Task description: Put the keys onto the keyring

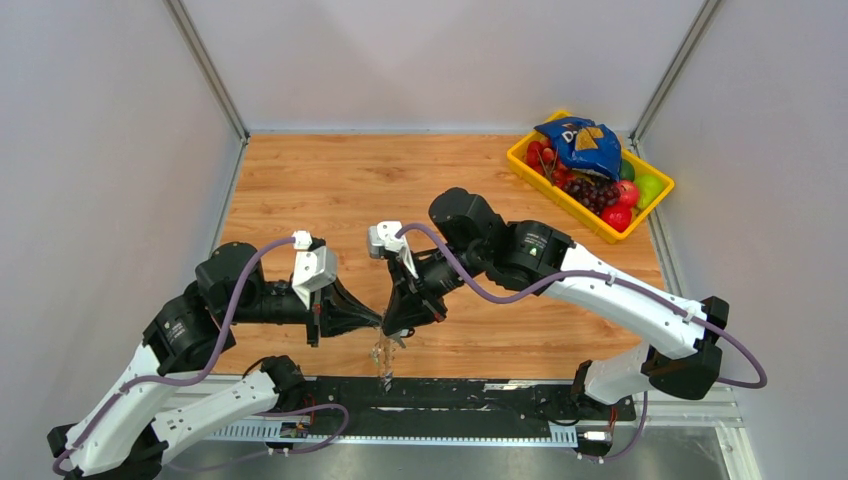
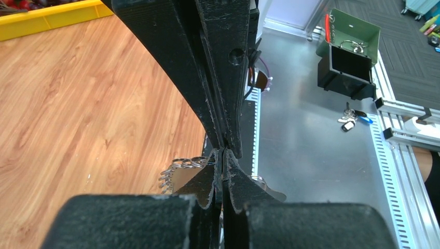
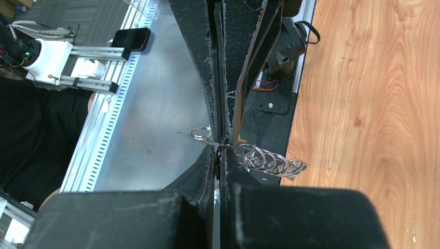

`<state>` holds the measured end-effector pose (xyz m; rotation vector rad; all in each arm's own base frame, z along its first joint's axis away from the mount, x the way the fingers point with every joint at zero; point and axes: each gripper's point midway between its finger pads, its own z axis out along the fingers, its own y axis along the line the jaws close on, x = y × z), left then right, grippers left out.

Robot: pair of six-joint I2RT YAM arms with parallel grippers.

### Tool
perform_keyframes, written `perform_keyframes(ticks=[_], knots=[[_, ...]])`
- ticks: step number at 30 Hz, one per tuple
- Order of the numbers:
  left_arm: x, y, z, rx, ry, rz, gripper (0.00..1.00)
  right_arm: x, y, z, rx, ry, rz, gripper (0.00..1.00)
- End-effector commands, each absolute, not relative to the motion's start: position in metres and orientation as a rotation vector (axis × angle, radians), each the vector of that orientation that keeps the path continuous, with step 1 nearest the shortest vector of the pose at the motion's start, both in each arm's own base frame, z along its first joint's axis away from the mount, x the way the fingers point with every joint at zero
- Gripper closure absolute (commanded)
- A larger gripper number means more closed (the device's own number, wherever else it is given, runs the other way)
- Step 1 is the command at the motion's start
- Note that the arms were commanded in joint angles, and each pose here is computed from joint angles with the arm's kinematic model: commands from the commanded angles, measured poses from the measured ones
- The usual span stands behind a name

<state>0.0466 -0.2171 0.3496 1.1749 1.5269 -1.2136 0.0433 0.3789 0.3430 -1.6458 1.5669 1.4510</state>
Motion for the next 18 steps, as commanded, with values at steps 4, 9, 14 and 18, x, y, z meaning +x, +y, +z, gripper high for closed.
perform_keyframes(ticks=[4, 9, 14, 18], knots=[[0.052, -0.218, 0.362, 1.148, 1.434, -1.183, 1.00, 0.046, 0.378, 0.376, -1.580, 1.447, 1.421, 0.89], [0.050, -0.213, 0.383, 1.082, 1.352, -1.188, 1.00, 0.049, 0.372, 0.374, -1.543, 1.449, 1.374, 0.73], [0.048, -0.207, 0.402, 1.019, 1.253, -1.191, 1.00, 0.051, 0.368, 0.363, -1.511, 1.468, 1.360, 0.68], [0.047, -0.207, 0.409, 0.998, 1.205, -1.203, 1.00, 0.051, 0.364, 0.372, -1.465, 1.413, 1.366, 0.67]])
